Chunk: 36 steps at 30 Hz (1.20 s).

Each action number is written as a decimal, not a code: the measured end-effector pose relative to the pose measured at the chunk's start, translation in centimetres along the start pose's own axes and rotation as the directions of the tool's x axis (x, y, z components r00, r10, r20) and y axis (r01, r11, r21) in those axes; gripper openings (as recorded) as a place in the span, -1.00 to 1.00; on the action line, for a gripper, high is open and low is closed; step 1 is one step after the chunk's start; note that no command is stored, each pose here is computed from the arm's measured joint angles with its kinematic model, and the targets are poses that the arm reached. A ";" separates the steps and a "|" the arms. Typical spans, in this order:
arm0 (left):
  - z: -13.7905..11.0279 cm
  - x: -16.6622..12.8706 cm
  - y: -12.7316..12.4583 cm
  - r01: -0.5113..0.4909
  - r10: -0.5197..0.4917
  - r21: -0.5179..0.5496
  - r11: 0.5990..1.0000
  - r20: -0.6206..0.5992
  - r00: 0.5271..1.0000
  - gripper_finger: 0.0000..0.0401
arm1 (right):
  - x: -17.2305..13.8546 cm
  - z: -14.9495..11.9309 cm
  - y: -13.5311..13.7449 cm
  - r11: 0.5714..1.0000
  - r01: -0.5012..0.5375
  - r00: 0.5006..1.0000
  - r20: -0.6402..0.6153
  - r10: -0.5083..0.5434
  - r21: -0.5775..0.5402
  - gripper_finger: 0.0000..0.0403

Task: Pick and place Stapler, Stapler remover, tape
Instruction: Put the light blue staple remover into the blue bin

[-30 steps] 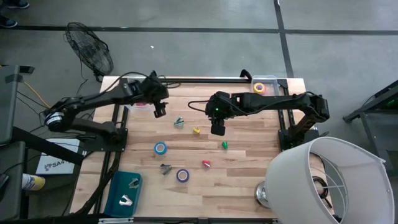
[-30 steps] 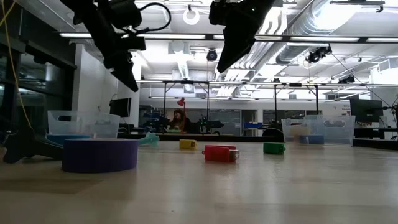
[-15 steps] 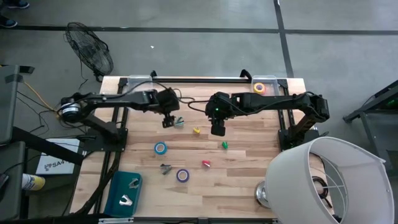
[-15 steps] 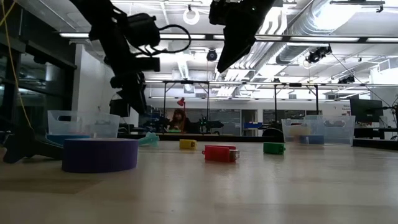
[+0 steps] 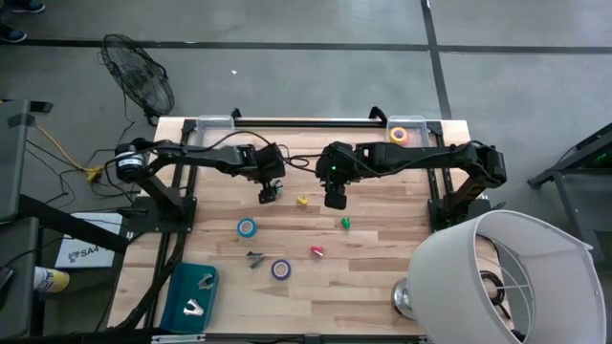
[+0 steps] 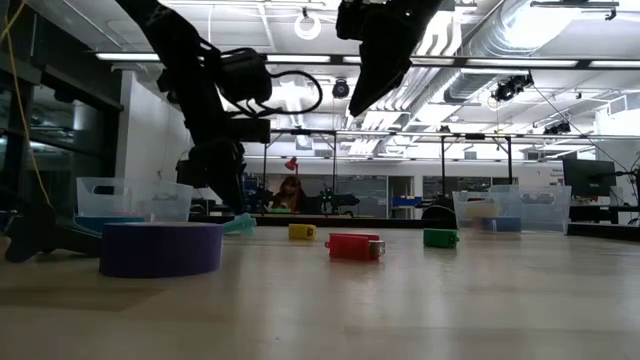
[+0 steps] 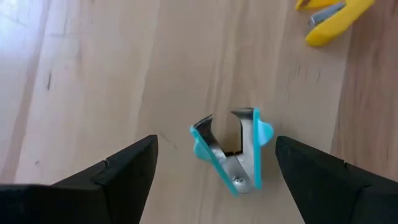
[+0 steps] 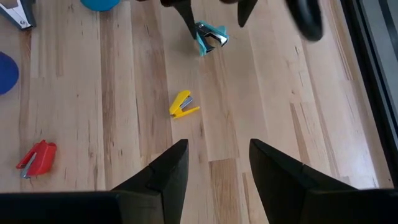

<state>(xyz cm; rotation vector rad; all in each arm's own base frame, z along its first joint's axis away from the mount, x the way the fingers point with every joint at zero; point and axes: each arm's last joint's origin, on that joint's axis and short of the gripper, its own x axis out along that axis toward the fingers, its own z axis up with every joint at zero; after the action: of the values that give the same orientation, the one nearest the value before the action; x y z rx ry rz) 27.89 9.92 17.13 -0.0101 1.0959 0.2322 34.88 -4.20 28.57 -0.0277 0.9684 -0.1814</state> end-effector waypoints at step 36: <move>0.0 2.3 -0.2 0.063 -0.064 -0.167 0.984 -0.003 0.998 0.38 | 0.0 0.0 0.0 1.000 0.000 1.000 0.004 0.000 -0.015 -0.20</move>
<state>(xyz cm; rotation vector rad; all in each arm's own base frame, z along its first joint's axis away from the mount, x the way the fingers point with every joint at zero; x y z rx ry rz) 28.96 10.12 15.09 -0.1956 1.0797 0.2666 34.91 -4.20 28.60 -0.0415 0.9656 -0.1739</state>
